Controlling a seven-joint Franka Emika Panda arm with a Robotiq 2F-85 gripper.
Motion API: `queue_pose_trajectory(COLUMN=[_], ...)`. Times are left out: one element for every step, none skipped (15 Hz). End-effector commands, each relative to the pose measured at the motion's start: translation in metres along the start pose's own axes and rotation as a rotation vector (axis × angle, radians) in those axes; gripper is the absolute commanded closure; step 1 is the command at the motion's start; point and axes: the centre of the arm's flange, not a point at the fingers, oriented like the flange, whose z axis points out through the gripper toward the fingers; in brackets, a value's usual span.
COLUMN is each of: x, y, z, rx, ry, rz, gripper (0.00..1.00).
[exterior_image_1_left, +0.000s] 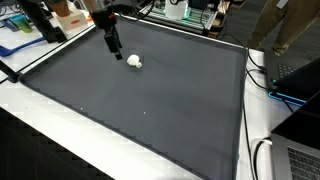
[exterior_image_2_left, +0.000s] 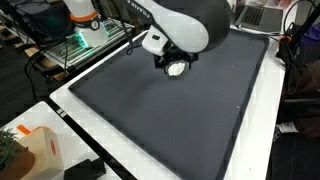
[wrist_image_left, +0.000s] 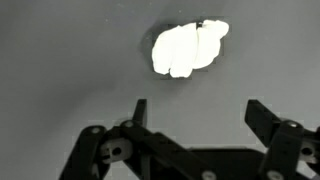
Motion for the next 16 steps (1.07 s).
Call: queue_pose_trajectory(x=[0.031, 0.034, 0.037, 0.039, 0.041, 0.042, 0.042, 0.042, 0.042, 0.042, 0.042, 0.042, 0.004, 0.005, 0.004, 0.004], y=[-0.011, -0.007, -0.003, 0.001, 0.005, 0.008, 0.012, 0.014, 0.016, 0.017, 0.018, 0.018, 0.038, 0.037, 0.037, 0.036], z=[-0.012, -0.009, -0.007, -0.006, -0.005, -0.004, -0.004, -0.004, -0.004, -0.004, -0.003, -0.004, 0.023, 0.023, 0.023, 0.023], rx=[-0.014, -0.012, -0.005, 0.002, 0.009, 0.021, 0.036, 0.047, 0.057, 0.066, 0.074, 0.078, 0.092, 0.096, 0.097, 0.097], ry=[-0.088, -0.099, -0.123, -0.149, -0.163, -0.189, -0.213, -0.226, -0.236, -0.246, -0.256, -0.263, -0.189, -0.190, -0.189, -0.189], rz=[0.090, 0.112, 0.133, 0.149, 0.167, 0.180, 0.191, 0.201, 0.211, 0.224, 0.232, 0.243, 0.213, 0.215, 0.213, 0.212], gripper=[0.00, 0.00, 0.00, 0.00, 0.00, 0.00, 0.00, 0.00, 0.00, 0.00, 0.00, 0.00, 0.00, 0.00, 0.00, 0.00])
